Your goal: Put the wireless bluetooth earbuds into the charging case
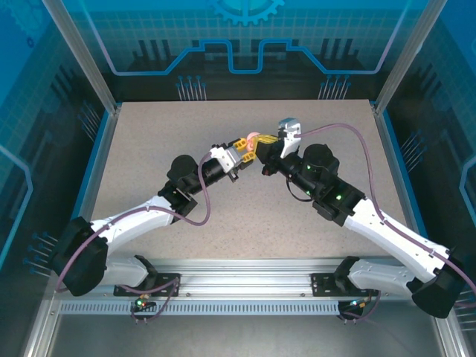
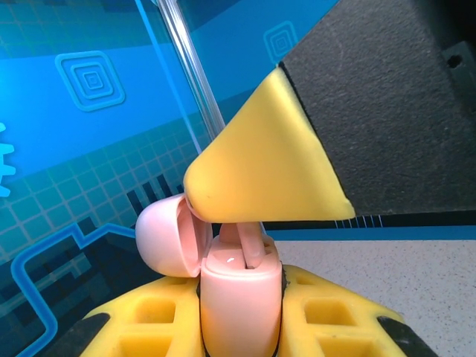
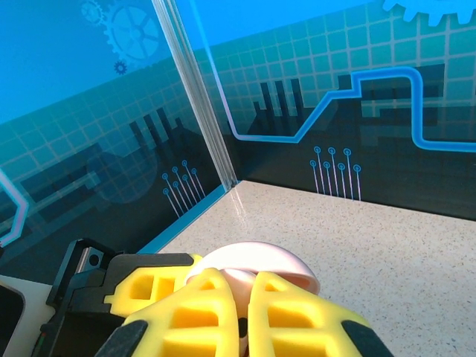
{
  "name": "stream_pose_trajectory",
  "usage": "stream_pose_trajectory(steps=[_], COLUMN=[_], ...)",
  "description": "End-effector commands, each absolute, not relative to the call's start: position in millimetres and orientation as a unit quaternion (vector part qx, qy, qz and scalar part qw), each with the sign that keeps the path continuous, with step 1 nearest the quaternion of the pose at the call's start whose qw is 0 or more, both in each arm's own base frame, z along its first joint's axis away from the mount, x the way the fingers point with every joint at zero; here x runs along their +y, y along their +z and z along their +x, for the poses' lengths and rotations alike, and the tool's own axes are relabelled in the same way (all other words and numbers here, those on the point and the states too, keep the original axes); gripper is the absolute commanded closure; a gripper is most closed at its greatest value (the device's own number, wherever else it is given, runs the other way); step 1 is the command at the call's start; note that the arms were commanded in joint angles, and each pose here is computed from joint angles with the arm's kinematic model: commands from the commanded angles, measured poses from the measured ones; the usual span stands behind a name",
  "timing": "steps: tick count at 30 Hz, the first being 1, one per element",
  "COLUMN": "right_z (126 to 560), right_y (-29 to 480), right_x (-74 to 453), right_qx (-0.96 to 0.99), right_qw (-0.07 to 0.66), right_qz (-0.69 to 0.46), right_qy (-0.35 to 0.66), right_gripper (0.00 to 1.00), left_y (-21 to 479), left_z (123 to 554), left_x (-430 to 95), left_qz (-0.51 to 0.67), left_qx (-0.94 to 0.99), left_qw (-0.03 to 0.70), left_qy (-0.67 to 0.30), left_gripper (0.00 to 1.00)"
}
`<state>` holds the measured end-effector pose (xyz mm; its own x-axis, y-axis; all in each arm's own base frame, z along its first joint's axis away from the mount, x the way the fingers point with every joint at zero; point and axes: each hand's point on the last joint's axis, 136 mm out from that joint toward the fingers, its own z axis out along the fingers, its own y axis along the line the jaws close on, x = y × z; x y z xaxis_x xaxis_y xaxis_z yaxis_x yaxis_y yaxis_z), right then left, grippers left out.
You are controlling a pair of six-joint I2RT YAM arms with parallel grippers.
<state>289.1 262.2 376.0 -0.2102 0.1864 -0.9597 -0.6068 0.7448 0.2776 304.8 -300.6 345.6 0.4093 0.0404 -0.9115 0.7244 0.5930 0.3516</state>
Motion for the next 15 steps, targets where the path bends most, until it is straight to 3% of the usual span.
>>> stream_pose_trajectory(steps=[1, 12, 15], right_z=[285, 276, 276], right_y=[365, 347, 349], right_x=[270, 276, 274], right_qx=[0.710, 0.717, 0.717], right_qw=[0.603, 0.582, 0.584], right_qz=[-0.175, -0.218, -0.213], right_qy=[0.319, 0.317, 0.315], right_gripper=[0.94, 0.93, 0.88], left_y=[379, 381, 378], left_z=[298, 305, 306], left_x=[-300, -298, -299], left_qz=[0.370, 0.354, 0.354], left_qx=[0.459, 0.470, 0.474], left_qw=[0.771, 0.773, 0.770], left_qy=[-0.241, -0.238, -0.239], left_gripper=[1.00, 1.00, 1.00])
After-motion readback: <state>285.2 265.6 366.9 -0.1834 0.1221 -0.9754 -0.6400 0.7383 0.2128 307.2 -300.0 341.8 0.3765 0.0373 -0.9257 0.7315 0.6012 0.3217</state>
